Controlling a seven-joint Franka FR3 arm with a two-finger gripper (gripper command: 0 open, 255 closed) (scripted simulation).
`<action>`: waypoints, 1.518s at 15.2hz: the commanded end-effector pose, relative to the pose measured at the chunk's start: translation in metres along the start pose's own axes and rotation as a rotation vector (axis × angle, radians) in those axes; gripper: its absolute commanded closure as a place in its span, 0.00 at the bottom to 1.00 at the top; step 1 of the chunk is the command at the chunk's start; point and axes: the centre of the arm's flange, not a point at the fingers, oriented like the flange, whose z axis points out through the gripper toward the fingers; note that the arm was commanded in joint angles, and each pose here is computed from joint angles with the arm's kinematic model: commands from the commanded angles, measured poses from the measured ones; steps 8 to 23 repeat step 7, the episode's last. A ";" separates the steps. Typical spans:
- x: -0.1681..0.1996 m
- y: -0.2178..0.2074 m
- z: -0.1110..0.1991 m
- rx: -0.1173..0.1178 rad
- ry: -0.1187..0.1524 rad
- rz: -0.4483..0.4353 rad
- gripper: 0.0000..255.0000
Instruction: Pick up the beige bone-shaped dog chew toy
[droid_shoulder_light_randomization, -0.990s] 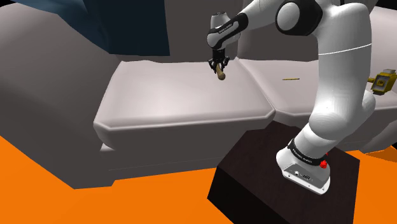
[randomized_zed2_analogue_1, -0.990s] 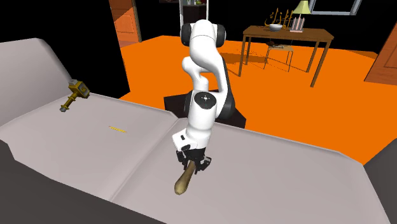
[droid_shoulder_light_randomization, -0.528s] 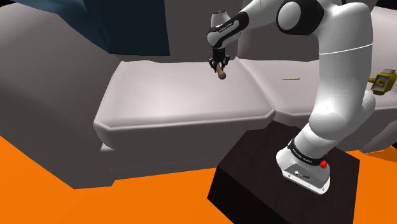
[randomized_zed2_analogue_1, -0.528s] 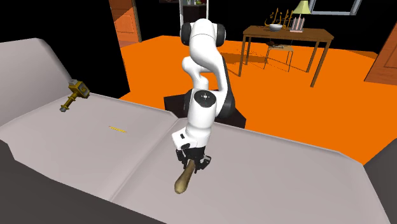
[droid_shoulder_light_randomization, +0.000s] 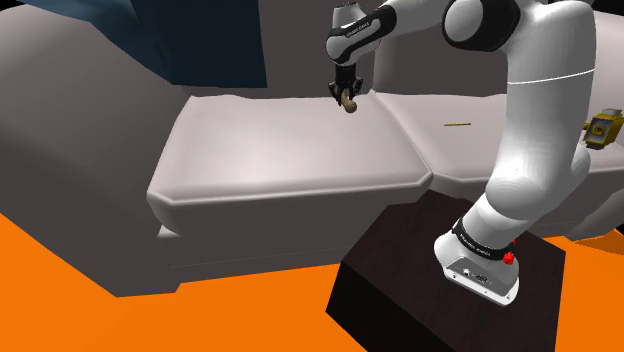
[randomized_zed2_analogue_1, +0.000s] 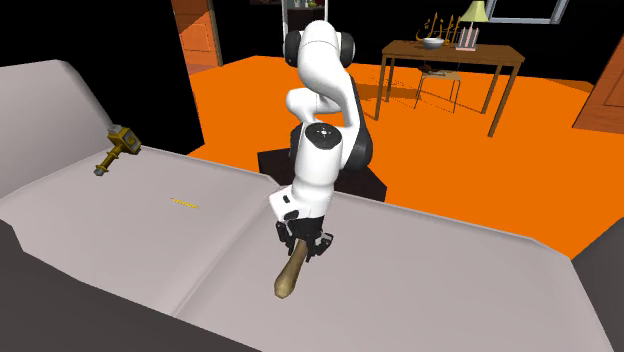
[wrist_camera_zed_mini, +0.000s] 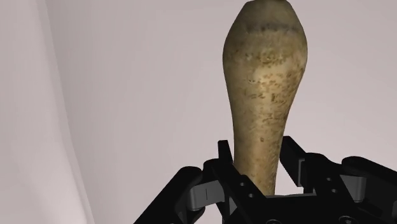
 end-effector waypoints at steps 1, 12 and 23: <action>0.000 0.002 -0.011 0.000 0.000 0.000 1.00; 0.000 0.006 -0.033 0.000 0.000 0.000 1.00; 0.000 0.006 -0.033 0.000 0.000 0.000 1.00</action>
